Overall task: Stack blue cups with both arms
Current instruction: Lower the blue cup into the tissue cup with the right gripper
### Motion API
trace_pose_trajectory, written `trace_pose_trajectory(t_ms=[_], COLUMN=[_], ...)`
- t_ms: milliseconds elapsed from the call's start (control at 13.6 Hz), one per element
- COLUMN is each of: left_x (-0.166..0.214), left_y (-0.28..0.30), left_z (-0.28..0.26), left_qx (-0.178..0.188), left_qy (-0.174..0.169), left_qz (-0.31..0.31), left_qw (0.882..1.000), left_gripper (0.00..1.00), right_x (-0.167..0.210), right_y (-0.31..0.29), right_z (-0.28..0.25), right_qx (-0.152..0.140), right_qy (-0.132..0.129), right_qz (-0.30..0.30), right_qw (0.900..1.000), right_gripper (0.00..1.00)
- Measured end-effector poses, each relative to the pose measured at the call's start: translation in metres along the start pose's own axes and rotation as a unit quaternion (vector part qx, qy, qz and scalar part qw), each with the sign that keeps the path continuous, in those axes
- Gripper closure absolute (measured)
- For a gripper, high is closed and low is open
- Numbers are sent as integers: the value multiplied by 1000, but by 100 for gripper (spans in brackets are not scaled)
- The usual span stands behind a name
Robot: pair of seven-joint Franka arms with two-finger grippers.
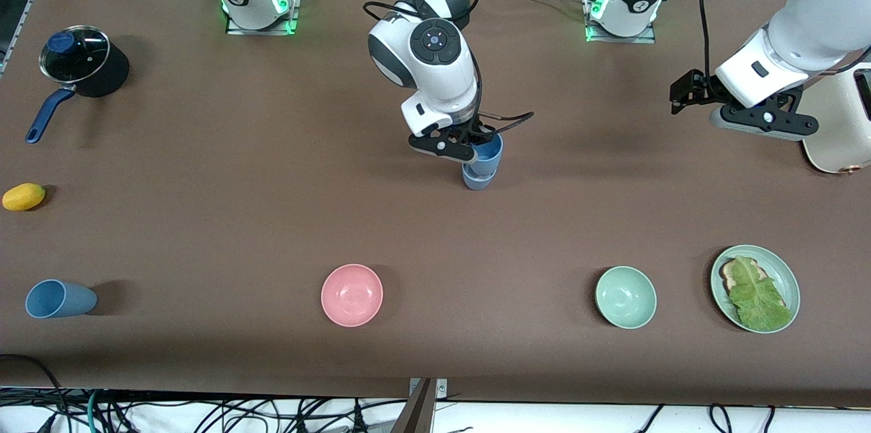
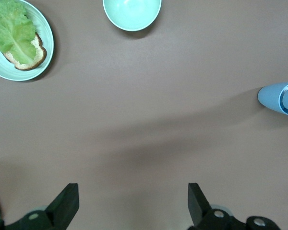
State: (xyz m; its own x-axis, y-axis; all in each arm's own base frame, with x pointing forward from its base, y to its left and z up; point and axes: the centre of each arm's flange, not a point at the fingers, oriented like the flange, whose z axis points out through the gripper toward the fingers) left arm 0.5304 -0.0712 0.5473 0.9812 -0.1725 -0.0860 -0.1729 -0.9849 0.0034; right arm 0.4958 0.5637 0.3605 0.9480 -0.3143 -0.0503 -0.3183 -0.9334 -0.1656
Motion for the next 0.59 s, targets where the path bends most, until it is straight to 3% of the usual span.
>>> trace_pose_trajectory(t_ms=[586], left_x=[-1], left_y=[0], left_z=[1], left_qx=[0], left_qy=[-3], left_qz=[0], left_qw=[1000], left_gripper=[0], right_x=[1], right_y=[3], right_z=[1], right_qx=[-15], right_qy=[12], right_qz=[-9], right_qw=[1000], right_gripper=[96])
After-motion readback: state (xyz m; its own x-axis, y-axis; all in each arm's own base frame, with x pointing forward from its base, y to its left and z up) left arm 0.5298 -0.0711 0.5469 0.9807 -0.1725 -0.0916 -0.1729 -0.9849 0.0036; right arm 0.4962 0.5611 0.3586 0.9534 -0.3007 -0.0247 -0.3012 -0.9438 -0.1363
